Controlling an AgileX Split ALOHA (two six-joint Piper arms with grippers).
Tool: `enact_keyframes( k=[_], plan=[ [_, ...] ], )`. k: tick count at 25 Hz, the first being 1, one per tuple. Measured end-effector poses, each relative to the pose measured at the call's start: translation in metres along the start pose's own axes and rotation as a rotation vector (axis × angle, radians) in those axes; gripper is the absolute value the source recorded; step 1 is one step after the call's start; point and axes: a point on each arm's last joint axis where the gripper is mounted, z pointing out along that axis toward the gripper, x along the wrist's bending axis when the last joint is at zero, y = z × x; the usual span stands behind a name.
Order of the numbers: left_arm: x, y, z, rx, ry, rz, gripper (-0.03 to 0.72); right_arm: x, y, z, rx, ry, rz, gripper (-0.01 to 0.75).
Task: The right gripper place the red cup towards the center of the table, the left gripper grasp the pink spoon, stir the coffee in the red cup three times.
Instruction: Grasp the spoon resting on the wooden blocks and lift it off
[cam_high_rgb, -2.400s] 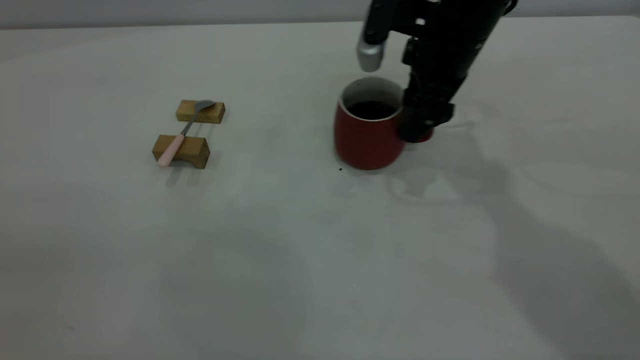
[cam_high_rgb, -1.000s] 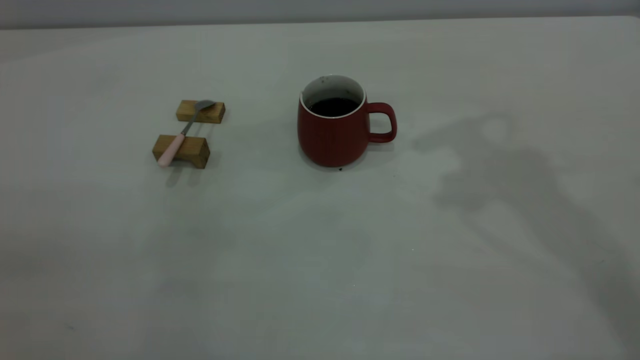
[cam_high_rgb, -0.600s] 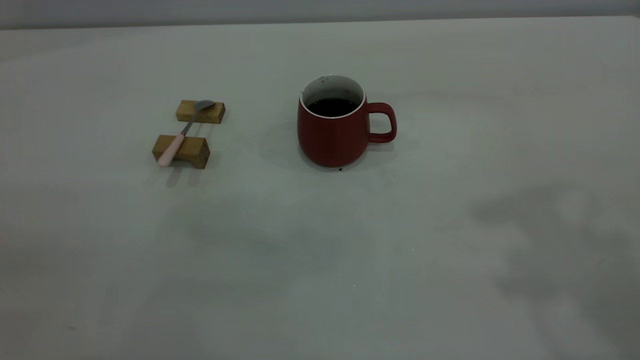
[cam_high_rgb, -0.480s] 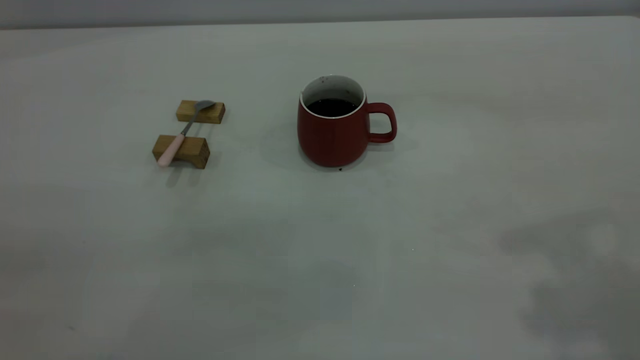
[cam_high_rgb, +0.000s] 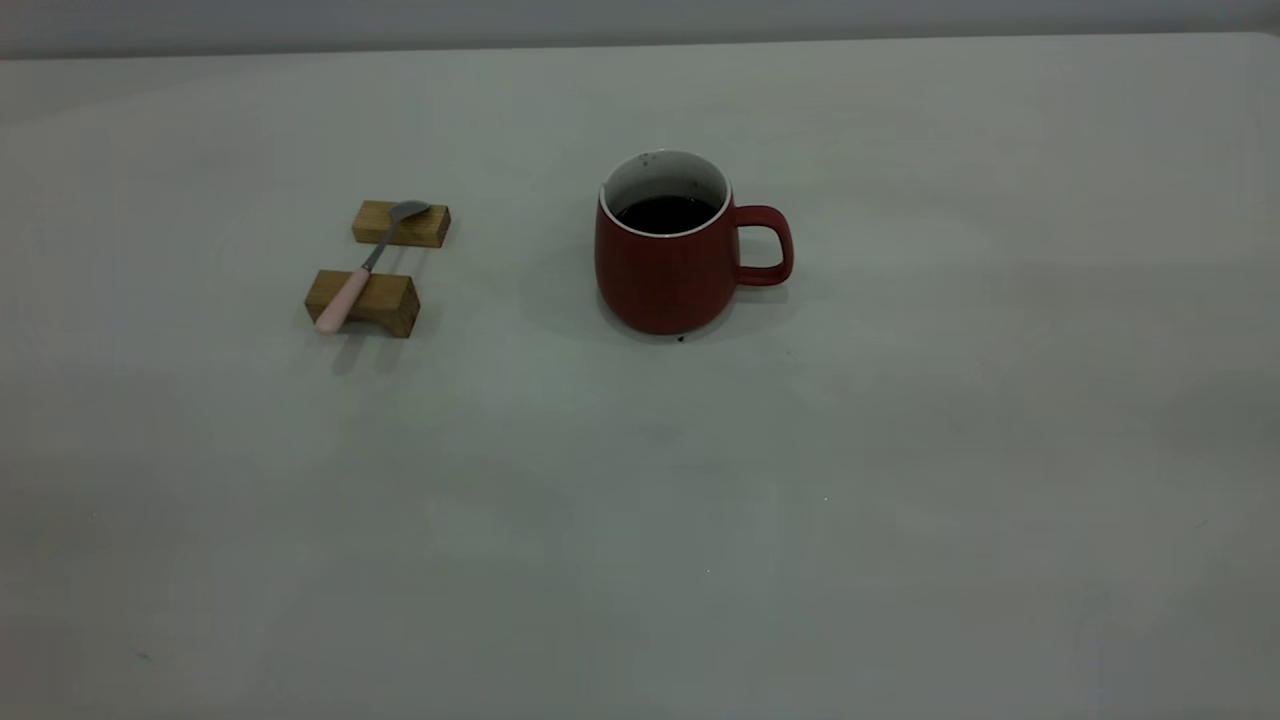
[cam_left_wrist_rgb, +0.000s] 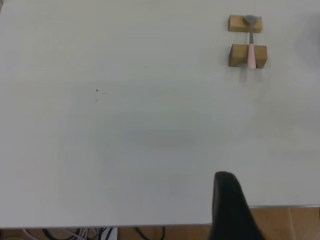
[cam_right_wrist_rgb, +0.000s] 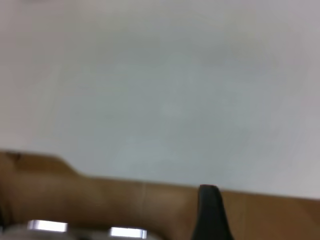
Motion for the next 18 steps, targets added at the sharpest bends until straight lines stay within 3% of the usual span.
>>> enact_keyframes(
  k=[5,10,18],
  plan=[
    [0.000,0.000,0.000,0.000,0.000,0.000,0.492,-0.003,-0.023,-0.005,-0.153,-0.066,0.022,0.591],
    [0.000,0.000,0.000,0.000,0.000,0.000,0.492,-0.003,-0.033,-0.014,-0.250,-0.076,0.025,0.591],
    [0.000,0.000,0.000,0.000,0.000,0.000,0.492,-0.002,-0.036,-0.016,-0.279,-0.077,0.026,0.591]
  ],
)
